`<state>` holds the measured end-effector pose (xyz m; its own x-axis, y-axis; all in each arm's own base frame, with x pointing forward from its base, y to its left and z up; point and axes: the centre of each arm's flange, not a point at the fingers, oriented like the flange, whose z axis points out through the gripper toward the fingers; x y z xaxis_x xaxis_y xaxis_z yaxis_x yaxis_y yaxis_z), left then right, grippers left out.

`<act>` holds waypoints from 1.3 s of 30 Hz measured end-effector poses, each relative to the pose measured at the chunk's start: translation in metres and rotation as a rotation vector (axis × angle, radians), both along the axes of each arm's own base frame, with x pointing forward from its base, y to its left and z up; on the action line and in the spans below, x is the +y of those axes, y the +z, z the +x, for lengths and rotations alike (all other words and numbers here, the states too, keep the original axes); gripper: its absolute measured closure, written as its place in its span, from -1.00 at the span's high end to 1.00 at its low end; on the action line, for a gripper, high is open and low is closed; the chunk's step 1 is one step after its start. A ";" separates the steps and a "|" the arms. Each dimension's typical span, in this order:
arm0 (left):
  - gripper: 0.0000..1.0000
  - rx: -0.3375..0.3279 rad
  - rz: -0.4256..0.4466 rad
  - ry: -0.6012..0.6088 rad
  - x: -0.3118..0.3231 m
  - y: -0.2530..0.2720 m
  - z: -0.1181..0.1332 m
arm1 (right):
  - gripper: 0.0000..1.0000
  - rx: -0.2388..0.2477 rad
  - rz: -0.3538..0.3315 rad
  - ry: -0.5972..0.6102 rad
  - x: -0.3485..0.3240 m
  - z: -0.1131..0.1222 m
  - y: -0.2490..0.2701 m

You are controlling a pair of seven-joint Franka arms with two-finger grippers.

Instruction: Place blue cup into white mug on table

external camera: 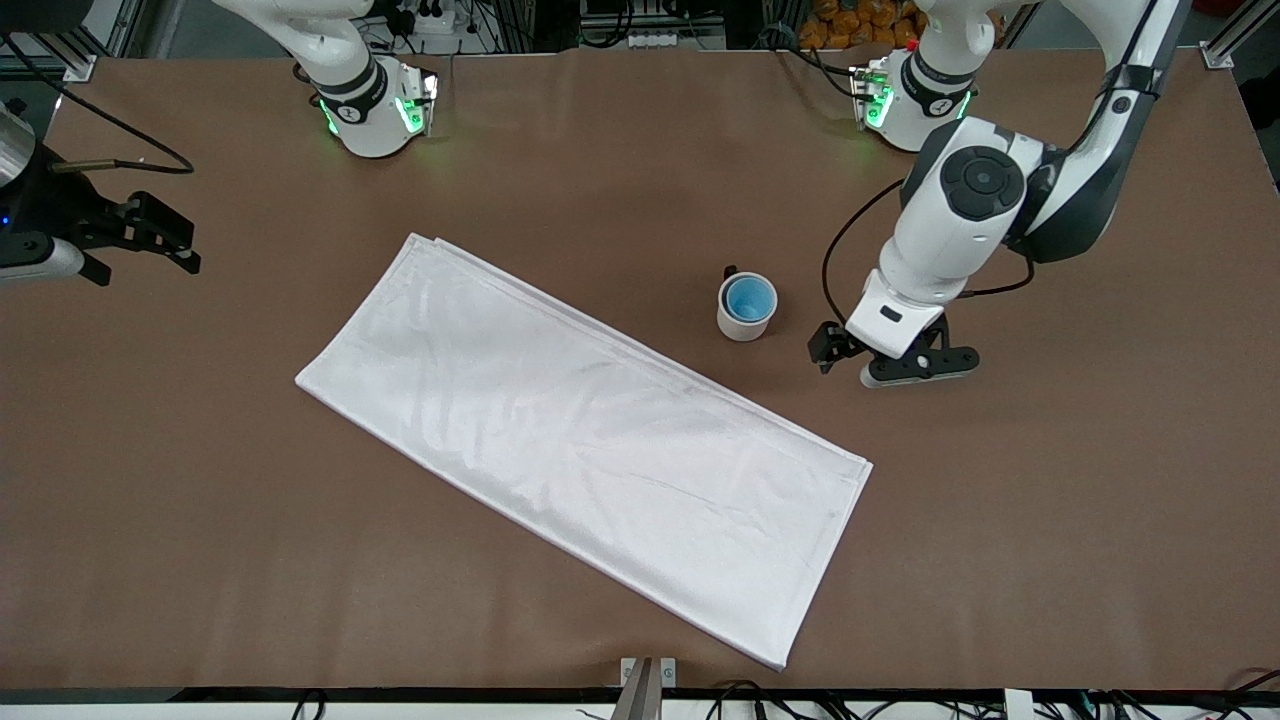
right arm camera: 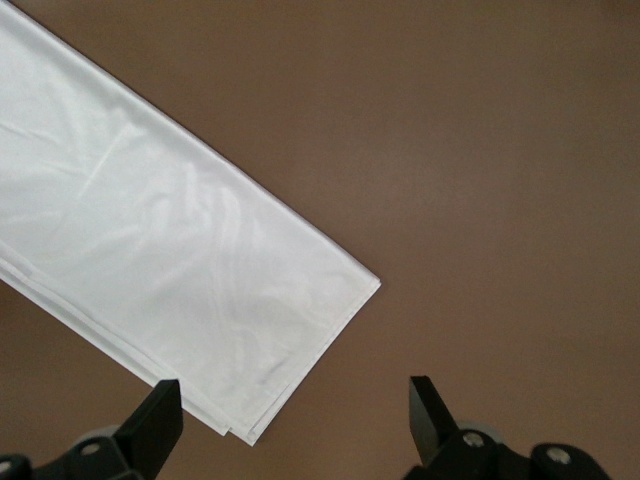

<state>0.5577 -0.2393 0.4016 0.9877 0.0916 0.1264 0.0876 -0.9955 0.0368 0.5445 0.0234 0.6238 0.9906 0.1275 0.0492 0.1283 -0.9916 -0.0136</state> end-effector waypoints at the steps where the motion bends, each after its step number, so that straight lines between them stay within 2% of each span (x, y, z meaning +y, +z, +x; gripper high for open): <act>1: 1.00 0.003 0.012 -0.016 0.007 0.000 0.002 | 1.00 0.000 0.000 0.001 0.001 0.000 0.000; 5: 1.00 0.032 0.057 -0.117 0.048 0.006 0.012 | 1.00 -0.001 0.000 0.006 0.003 0.000 0.000; 9: 1.00 0.063 0.038 -0.192 0.097 0.024 0.018 | 1.00 -0.001 0.000 0.007 0.004 0.000 0.000; 15: 1.00 0.066 -0.015 -0.171 0.159 0.059 0.015 | 1.00 0.004 0.000 0.006 0.003 0.000 -0.002; 26: 1.00 0.125 -0.007 -0.179 0.162 0.111 -0.006 | 1.00 0.014 0.000 0.000 0.000 0.000 -0.006; 32: 1.00 0.109 0.028 -0.200 0.156 0.155 -0.009 | 1.00 0.015 0.000 0.000 0.000 0.000 -0.007; 39: 1.00 0.125 0.087 -0.218 0.154 0.177 -0.013 | 1.00 0.013 0.000 0.001 0.000 0.000 -0.007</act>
